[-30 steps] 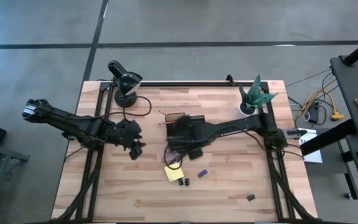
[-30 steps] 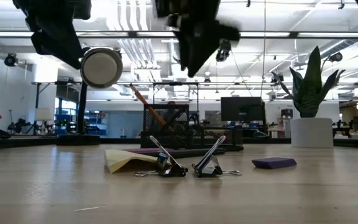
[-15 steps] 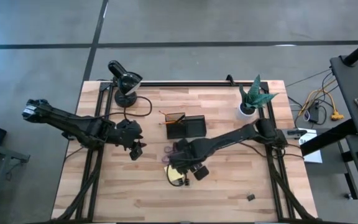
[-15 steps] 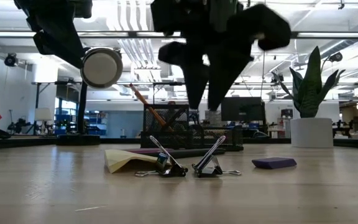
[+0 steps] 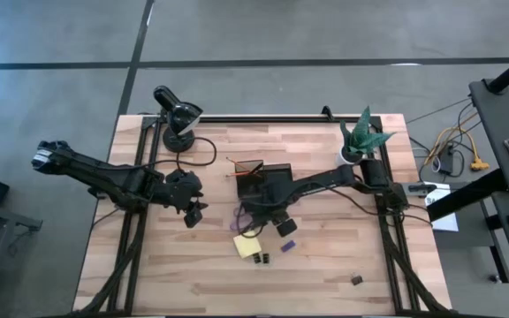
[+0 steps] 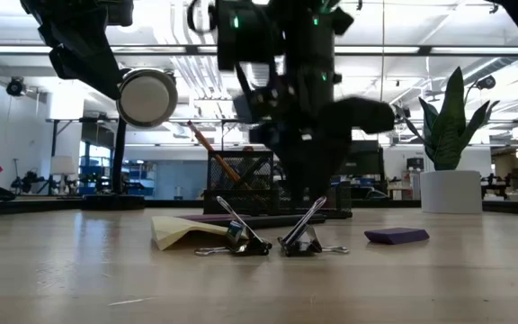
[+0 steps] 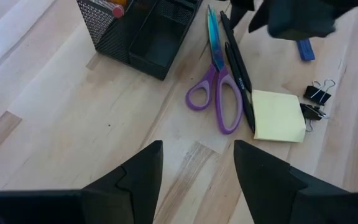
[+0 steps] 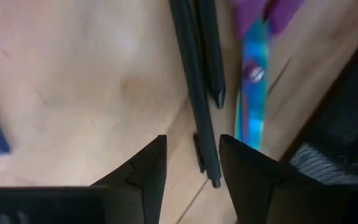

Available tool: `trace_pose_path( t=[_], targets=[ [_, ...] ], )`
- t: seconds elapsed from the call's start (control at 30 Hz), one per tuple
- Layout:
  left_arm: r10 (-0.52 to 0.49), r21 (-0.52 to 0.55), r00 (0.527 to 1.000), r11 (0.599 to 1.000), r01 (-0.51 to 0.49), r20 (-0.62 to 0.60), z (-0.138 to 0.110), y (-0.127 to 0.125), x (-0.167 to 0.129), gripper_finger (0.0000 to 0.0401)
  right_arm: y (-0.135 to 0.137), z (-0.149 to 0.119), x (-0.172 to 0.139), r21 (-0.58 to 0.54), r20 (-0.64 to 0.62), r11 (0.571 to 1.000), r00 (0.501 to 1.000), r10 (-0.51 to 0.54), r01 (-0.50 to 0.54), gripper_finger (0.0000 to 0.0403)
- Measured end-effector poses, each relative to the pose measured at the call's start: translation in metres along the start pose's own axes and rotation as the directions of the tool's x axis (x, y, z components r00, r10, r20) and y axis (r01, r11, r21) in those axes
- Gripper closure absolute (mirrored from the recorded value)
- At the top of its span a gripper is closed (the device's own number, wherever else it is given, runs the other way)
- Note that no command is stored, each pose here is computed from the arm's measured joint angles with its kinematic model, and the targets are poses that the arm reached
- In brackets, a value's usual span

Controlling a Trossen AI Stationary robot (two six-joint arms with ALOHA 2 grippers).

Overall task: Pick and place office supplies into organizer
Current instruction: Put the right black pen into the black desk organizer

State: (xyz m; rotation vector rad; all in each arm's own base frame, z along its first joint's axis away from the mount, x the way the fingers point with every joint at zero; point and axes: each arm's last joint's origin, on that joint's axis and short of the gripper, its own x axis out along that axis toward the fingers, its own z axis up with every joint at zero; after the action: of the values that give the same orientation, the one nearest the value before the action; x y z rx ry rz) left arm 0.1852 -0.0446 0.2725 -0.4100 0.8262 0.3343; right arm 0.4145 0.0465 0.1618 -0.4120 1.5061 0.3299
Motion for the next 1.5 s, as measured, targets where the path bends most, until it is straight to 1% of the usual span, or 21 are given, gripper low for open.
trace_pose_path(
  t=[0.13,0.3,0.53,0.67,0.73,0.9,1.13,1.3,1.5],
  targets=[
    [0.0,0.0,1.0,1.0,0.0,0.0,0.0,0.0,0.0,0.0221,0.002,-0.004,0.009,-0.007,-0.018,1.0,1.0,0.012,-0.013,0.0264],
    [0.0,0.0,1.0,1.0,0.0,-0.001,0.0,0.0,0.0,0.0221,0.002,-0.004,0.013,-0.007,-0.001,1.0,1.0,0.004,-0.004,0.0269],
    [0.0,0.001,1.0,1.0,0.0,-0.001,0.0,0.0,0.0,0.0221,-0.001,0.002,-0.001,0.023,0.02,1.0,1.0,-0.013,0.013,0.0271],
    [0.0,0.001,1.0,1.0,0.0,-0.001,0.0,0.0,0.0,0.0221,-0.003,0.006,-0.006,0.001,0.049,1.0,0.998,-0.027,0.027,0.0274],
    [0.0,0.001,1.0,1.0,0.0,-0.001,0.0,0.0,0.0,0.0221,-0.005,0.005,-0.003,-0.009,0.055,1.0,0.998,-0.028,0.029,0.0275],
    [0.001,0.001,1.0,1.0,-0.001,-0.001,0.0,0.0,0.0,0.0221,-0.006,0.001,0.01,-0.036,0.015,0.999,1.0,-0.011,0.012,0.0274],
    [0.003,0.001,1.0,1.0,-0.003,-0.002,0.0,0.0,0.0,0.0221,-0.005,0.003,0.021,-0.06,0.004,0.998,1.0,-0.003,0.003,0.0276],
    [0.012,0.001,1.0,1.0,-0.012,0.006,0.0,0.001,0.0,0.0221,-0.005,0.003,0.023,-0.07,-0.005,0.998,1.0,0.002,-0.002,0.0296],
    [0.015,0.001,1.0,1.0,-0.015,0.009,0.0,0.001,0.0,0.0221,-0.004,0.003,0.024,-0.087,-0.01,0.996,1.0,0.005,-0.006,0.0343]
  ],
)
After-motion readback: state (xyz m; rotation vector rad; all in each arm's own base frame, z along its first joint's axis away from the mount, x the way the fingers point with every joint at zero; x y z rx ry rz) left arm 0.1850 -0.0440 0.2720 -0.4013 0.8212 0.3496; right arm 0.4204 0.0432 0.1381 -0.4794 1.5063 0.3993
